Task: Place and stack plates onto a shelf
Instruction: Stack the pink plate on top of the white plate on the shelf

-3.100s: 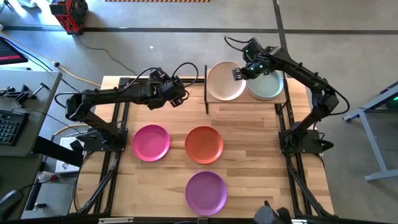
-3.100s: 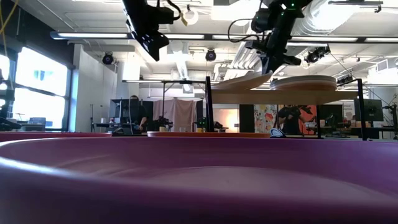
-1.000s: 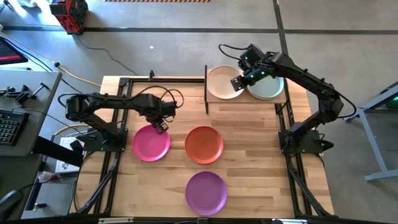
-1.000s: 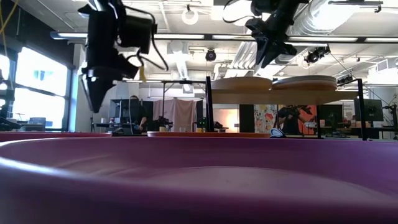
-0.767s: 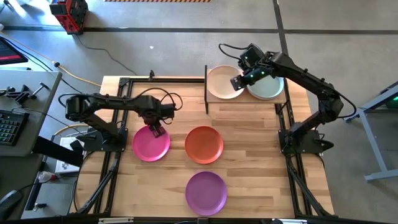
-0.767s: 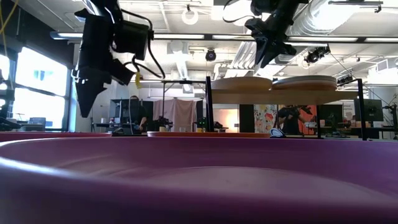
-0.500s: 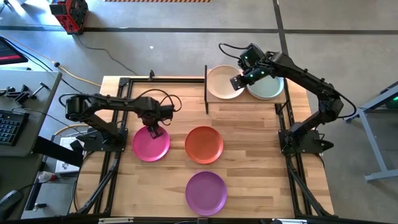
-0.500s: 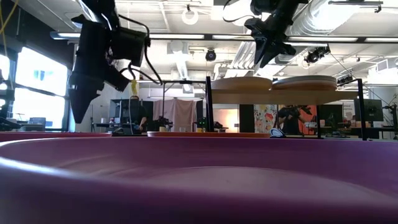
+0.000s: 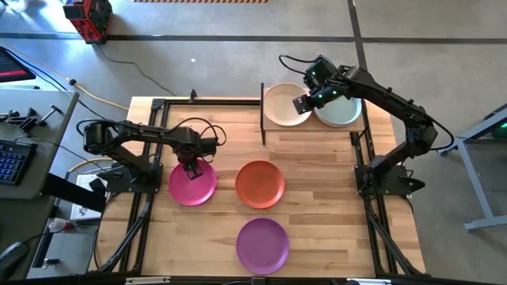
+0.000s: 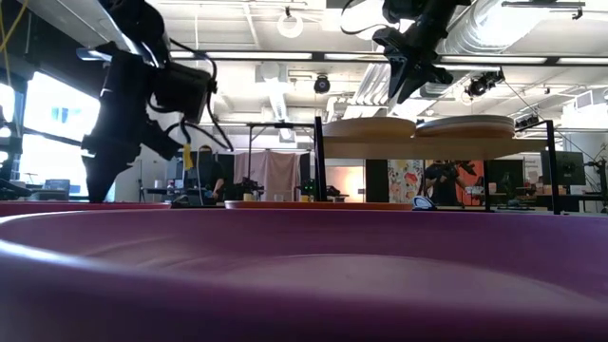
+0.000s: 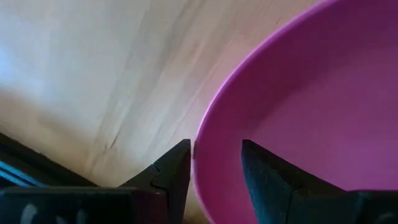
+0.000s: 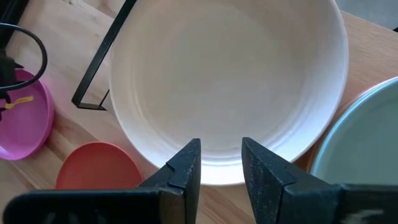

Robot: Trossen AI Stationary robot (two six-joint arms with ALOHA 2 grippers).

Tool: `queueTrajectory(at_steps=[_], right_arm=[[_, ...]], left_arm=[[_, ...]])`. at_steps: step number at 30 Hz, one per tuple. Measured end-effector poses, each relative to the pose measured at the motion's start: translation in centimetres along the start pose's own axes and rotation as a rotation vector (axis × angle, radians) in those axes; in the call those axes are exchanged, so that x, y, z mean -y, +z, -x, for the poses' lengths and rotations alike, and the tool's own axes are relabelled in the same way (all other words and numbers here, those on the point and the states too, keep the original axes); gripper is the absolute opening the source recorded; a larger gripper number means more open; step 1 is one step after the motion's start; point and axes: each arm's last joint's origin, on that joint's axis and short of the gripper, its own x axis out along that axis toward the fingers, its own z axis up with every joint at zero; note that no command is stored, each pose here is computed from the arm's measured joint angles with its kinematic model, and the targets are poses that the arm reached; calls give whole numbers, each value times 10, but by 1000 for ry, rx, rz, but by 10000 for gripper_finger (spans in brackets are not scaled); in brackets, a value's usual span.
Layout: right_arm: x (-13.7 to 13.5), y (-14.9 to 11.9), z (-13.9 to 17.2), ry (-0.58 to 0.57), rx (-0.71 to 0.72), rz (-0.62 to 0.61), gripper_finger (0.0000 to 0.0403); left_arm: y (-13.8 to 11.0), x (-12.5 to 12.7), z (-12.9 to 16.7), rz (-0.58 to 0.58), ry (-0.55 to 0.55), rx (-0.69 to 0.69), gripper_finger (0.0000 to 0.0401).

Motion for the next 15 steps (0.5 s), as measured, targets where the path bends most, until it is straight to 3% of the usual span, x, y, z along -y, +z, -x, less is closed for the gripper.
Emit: queueTrajectory(at_steps=[9,15], right_arm=[[0,0,0,0,0,1,94],[0,0,0,0,0,4,94]], left_arm=[[0,-1,-1,-30,-30,-7,127],[0,-1,-1,-33,-32,-5,70]])
